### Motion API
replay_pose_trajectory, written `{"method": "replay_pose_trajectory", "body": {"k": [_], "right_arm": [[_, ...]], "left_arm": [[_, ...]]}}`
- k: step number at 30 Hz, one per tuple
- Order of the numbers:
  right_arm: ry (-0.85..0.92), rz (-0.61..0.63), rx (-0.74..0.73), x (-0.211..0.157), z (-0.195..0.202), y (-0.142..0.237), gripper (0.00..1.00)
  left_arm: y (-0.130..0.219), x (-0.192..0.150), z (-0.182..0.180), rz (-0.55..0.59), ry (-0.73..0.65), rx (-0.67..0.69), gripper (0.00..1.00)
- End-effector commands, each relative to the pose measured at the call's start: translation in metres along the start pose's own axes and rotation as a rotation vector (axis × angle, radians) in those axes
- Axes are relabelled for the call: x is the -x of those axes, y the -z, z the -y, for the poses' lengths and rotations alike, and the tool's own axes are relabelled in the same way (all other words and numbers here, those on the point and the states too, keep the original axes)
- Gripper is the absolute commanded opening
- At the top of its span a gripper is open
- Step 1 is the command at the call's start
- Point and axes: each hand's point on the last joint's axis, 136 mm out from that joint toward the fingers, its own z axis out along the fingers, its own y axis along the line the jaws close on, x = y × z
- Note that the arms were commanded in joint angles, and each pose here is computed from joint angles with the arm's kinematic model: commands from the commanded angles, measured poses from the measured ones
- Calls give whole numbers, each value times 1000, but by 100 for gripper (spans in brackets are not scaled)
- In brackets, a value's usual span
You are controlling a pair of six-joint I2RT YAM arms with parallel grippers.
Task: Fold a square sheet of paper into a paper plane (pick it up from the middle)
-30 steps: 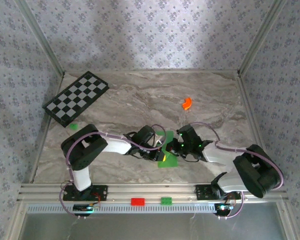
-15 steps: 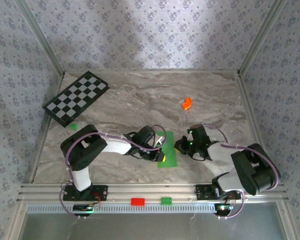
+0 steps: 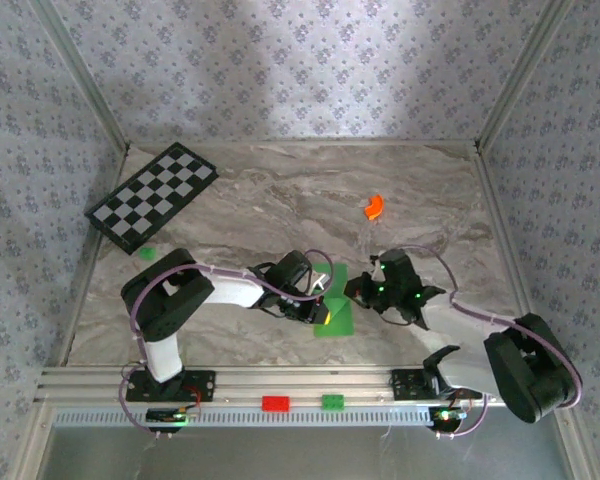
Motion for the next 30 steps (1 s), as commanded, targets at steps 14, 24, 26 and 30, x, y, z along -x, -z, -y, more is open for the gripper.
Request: {"method": "replay_pose_trajectory", "body": {"k": [14, 24, 26, 30], "right_arm": [[-113, -95, -193, -25, 59, -23, 0], [-103, -118, -194, -30, 59, -28, 0], [-103, -119, -196, -30, 59, -29, 0], [-108, -120, -206, -31, 62, -29, 0]], "left_arm": [[4, -19, -17, -62, 48, 92, 1], [8, 20, 30, 7, -5, -23, 8], [4, 24, 30, 3, -6, -24, 8], [-9, 22, 17, -25, 21, 4, 8]]}}
